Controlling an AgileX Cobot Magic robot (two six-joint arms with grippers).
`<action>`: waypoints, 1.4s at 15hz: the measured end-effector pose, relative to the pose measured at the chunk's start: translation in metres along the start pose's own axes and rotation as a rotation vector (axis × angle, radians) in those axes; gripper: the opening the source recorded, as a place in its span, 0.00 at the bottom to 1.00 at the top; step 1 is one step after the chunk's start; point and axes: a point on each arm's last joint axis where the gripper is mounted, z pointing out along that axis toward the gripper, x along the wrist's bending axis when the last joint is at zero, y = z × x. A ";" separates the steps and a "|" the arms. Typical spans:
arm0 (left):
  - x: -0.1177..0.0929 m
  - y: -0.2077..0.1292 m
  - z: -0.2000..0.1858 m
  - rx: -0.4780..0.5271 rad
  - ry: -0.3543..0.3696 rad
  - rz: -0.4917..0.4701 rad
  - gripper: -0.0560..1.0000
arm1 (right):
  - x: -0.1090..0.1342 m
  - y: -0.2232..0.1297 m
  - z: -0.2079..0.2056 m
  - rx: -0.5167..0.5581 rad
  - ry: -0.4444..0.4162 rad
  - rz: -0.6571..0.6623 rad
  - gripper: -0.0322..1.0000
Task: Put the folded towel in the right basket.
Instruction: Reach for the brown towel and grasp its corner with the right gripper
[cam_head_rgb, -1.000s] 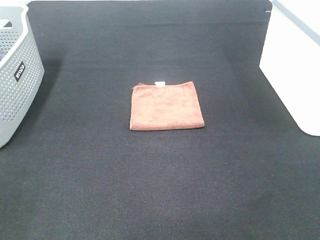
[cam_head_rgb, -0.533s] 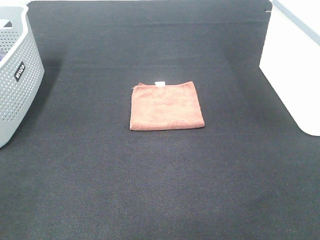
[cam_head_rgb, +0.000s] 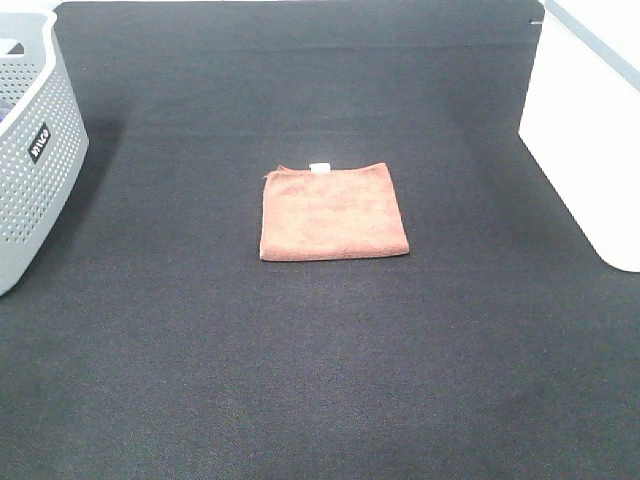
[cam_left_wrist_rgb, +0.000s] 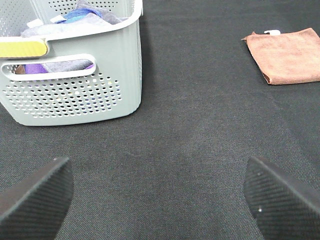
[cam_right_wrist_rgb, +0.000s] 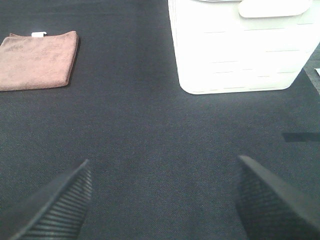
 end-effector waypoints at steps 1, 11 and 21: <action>0.000 0.000 0.000 0.000 0.000 0.000 0.88 | 0.000 0.000 0.000 0.000 0.000 0.000 0.74; 0.000 0.000 0.000 0.000 0.000 0.000 0.88 | 0.000 0.000 0.000 0.000 0.000 0.000 0.74; 0.000 0.000 0.000 0.000 0.000 0.000 0.88 | 0.000 0.000 0.000 0.000 0.000 0.000 0.74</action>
